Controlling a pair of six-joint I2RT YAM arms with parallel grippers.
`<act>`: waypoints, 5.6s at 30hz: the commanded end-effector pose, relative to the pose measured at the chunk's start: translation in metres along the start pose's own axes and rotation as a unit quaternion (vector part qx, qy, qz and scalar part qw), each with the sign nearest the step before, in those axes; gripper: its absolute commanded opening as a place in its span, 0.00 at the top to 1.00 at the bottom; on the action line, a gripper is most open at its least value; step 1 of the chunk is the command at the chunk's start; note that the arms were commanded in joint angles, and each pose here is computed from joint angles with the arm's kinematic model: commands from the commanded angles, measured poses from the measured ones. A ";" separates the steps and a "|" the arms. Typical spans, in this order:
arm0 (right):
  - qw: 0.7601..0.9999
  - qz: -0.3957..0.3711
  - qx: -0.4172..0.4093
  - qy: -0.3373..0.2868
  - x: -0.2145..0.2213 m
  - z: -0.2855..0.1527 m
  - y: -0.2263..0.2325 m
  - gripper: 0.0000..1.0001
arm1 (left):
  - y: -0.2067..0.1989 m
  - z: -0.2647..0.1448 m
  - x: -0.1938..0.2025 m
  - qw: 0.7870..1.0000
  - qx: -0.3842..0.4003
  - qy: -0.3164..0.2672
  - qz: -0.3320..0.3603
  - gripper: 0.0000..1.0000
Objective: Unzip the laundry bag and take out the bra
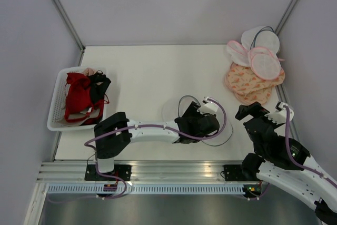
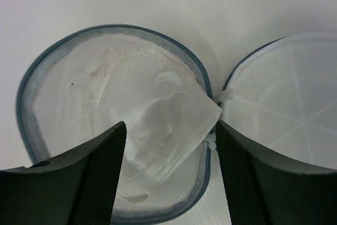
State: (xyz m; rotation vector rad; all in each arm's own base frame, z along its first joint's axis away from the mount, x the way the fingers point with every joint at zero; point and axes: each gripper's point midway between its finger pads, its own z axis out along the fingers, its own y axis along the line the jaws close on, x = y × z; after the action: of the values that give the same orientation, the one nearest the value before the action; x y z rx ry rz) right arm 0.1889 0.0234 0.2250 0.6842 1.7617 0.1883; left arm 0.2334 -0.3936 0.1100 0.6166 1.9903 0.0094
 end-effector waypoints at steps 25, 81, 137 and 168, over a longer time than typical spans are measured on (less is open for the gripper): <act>1.000 0.004 -0.012 -0.001 -0.005 -0.004 -0.001 0.02 | 0.027 0.054 0.048 0.996 -0.041 0.077 -0.011 0.98; 1.000 -0.022 -0.007 -0.003 0.004 0.004 0.004 0.02 | 0.021 0.046 0.017 0.991 -0.033 0.055 0.120 0.48; 0.998 -0.050 -0.036 0.032 0.025 0.009 0.025 0.02 | 0.359 -0.144 -0.210 0.921 -0.165 -0.267 -0.231 0.98; 0.973 -0.133 -0.113 0.148 0.107 0.019 0.064 0.02 | 0.558 -0.109 0.105 0.747 -0.535 -0.008 -0.395 0.98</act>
State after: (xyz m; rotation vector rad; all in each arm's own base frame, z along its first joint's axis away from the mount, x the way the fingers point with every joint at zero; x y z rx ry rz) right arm 0.2138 0.1283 0.1538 0.2589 2.0811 0.2796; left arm 0.3333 0.1649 0.2278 -0.8704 1.7561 0.6470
